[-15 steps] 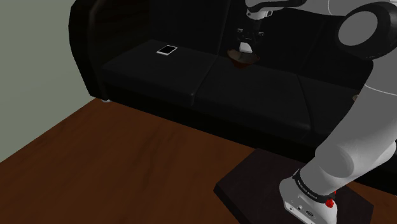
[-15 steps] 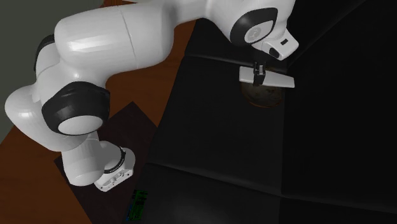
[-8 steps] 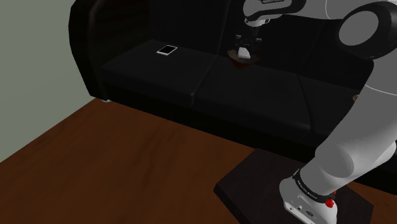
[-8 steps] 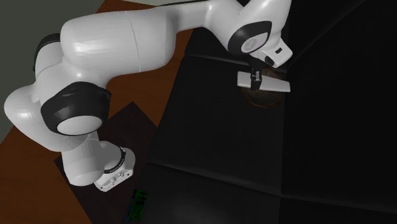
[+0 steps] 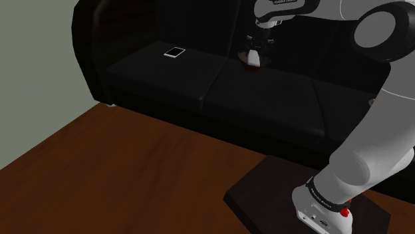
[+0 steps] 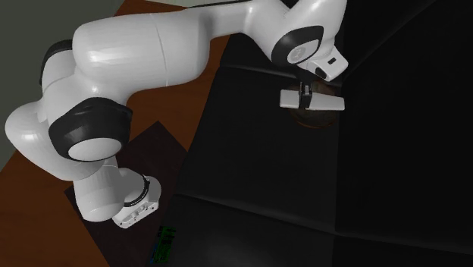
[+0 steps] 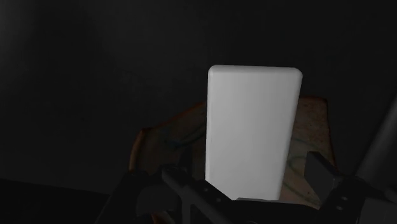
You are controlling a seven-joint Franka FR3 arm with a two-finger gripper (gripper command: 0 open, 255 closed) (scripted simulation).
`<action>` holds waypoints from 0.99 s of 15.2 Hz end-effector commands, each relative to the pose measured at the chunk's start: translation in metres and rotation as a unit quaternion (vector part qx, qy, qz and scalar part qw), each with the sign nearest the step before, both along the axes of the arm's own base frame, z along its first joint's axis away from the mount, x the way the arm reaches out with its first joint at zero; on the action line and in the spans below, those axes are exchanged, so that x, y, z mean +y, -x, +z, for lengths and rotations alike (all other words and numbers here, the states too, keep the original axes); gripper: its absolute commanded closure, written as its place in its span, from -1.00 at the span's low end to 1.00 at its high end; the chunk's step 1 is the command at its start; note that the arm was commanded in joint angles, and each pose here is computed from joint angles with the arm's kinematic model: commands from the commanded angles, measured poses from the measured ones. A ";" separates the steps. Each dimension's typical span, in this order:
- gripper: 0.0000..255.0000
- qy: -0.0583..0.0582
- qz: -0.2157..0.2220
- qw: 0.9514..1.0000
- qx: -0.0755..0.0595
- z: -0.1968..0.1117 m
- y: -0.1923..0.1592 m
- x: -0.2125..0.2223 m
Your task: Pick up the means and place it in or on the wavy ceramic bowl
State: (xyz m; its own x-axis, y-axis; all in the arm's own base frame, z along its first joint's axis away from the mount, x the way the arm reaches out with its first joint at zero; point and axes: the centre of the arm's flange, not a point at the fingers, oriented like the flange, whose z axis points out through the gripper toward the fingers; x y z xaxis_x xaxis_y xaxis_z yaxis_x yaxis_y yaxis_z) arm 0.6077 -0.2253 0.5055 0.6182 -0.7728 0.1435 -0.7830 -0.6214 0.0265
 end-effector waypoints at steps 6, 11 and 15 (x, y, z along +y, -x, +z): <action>-1.00 0.000 0.000 1.000 0.000 0.039 0.003 0.005; -1.00 0.000 0.000 1.000 0.000 0.050 0.003 0.006; -1.00 0.000 0.000 1.000 0.000 0.050 0.003 0.006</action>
State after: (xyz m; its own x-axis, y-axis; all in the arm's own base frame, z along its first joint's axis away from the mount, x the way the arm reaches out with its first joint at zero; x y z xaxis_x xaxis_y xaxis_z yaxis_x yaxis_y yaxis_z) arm 0.6042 -0.2188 0.5549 0.6182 -0.7728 0.1436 -0.7830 -0.6214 0.0264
